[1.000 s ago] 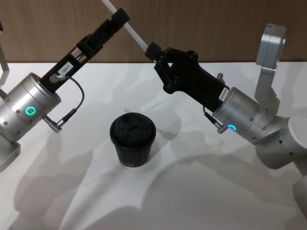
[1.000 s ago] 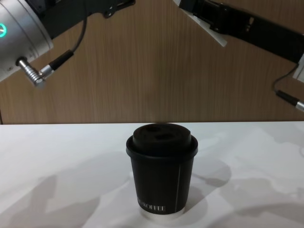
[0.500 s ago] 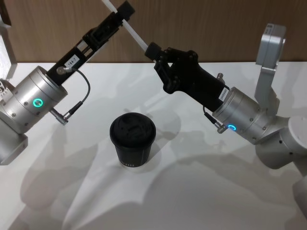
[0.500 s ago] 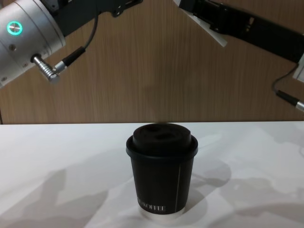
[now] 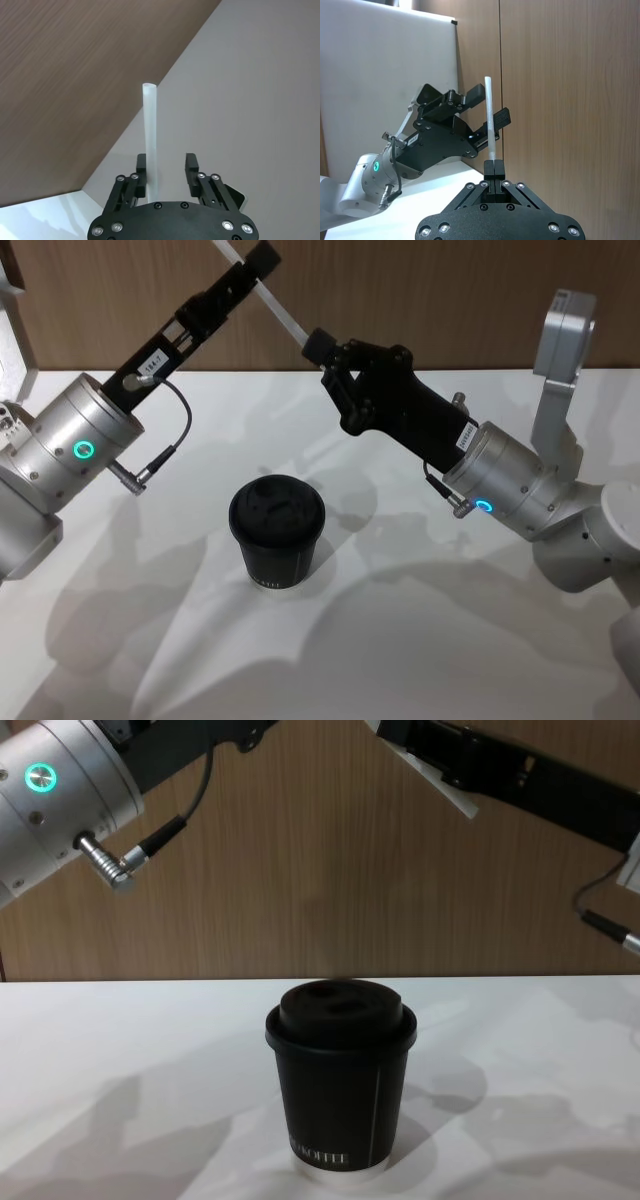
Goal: Pick up the straw with one hand, pass it to the other hand, and insert it into the cup.
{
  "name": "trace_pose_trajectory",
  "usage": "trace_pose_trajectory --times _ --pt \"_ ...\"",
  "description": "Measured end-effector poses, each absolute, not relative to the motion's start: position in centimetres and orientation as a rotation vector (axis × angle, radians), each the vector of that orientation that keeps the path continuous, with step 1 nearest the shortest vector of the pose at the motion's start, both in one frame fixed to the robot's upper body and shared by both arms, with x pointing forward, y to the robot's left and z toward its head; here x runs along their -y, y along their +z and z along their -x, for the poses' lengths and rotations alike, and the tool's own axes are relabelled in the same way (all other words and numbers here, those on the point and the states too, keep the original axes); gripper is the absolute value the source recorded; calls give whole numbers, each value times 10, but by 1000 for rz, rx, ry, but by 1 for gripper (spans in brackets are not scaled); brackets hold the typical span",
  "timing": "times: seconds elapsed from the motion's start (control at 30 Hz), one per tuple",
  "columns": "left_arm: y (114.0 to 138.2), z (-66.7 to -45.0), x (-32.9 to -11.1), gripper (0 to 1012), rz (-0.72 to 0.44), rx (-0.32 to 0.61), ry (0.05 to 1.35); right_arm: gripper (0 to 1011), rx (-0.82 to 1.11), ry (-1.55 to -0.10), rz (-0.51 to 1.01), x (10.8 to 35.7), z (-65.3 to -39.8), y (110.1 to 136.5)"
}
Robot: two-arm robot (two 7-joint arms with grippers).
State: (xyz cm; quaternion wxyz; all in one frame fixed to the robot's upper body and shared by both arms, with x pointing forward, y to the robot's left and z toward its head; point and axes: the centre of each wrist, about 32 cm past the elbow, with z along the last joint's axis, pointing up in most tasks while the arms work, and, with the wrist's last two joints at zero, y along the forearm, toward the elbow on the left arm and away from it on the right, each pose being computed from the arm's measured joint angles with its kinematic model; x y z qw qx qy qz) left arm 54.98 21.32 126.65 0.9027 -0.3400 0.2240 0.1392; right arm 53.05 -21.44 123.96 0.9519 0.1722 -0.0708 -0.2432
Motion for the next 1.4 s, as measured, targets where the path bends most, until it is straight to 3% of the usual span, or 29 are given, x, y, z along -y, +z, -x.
trace_pose_trajectory --times 0.17,0.5,0.97,1.2,1.4 --pt "1266 -550 -214 350 704 -454 304 2 144 -494 -350 214 -531 1240" --pt "1267 -547 -214 66 701 -428 328 2 144 -494 -350 214 -531 1240" --pt "1269 -543 -215 3 696 -403 349 35 144 -495 -350 214 -531 1239" --pt "1270 -541 -214 4 696 -396 353 212 144 -495 -350 214 -531 1239" --pt "1271 -539 -214 4 693 -392 356 434 144 -495 -350 214 -531 1239"
